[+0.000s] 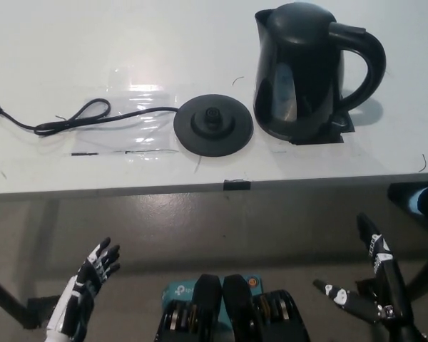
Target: Use the right hand to grab the handle of the kettle from the base and place it on the right side
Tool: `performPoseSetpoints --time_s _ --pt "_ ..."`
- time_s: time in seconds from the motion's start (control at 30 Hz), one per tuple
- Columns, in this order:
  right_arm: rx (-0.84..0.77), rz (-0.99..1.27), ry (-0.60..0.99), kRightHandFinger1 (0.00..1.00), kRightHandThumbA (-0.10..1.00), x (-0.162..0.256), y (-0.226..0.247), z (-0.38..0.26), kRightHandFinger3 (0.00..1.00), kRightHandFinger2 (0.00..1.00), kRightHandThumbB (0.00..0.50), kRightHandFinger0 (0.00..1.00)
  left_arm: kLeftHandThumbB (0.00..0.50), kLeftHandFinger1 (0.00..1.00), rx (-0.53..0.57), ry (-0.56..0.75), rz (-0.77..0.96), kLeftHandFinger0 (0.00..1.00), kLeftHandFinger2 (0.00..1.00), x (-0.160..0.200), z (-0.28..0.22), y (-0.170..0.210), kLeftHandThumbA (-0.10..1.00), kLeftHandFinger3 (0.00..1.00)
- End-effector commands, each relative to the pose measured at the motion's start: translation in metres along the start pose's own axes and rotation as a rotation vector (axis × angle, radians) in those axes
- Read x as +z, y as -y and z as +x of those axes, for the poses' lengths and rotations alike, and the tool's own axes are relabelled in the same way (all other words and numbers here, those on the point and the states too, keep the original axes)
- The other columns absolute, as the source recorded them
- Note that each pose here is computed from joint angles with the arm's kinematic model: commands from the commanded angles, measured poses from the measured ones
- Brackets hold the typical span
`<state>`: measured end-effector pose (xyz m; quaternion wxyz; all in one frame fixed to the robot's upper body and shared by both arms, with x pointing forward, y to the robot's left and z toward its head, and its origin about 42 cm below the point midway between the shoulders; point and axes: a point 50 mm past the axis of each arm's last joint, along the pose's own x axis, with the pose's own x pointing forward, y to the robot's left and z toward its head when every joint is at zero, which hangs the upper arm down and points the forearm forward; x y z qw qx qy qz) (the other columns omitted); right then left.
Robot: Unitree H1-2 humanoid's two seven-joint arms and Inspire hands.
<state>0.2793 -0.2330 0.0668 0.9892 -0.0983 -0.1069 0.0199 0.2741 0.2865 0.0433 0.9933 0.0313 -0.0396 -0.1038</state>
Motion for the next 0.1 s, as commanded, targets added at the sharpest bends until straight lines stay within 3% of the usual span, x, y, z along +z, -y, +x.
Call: performPoseSetpoints --time_s 0.0,0.07 --pt "0.011 0.026 0.066 1.00 1.00 0.0070 0.0012 0.0046 1.00 1.00 0.347 1.00 0.500 1.00 -0.007 0.072 0.003 1.00 1.00 0.0070 0.0022 -0.0055 1.00 1.00" --pt "0.010 0.027 0.067 1.00 1.00 0.0073 0.0011 0.0047 1.00 1.00 0.346 1.00 0.500 1.00 -0.007 0.072 0.002 1.00 1.00 0.0070 0.0023 -0.0057 1.00 1.00"
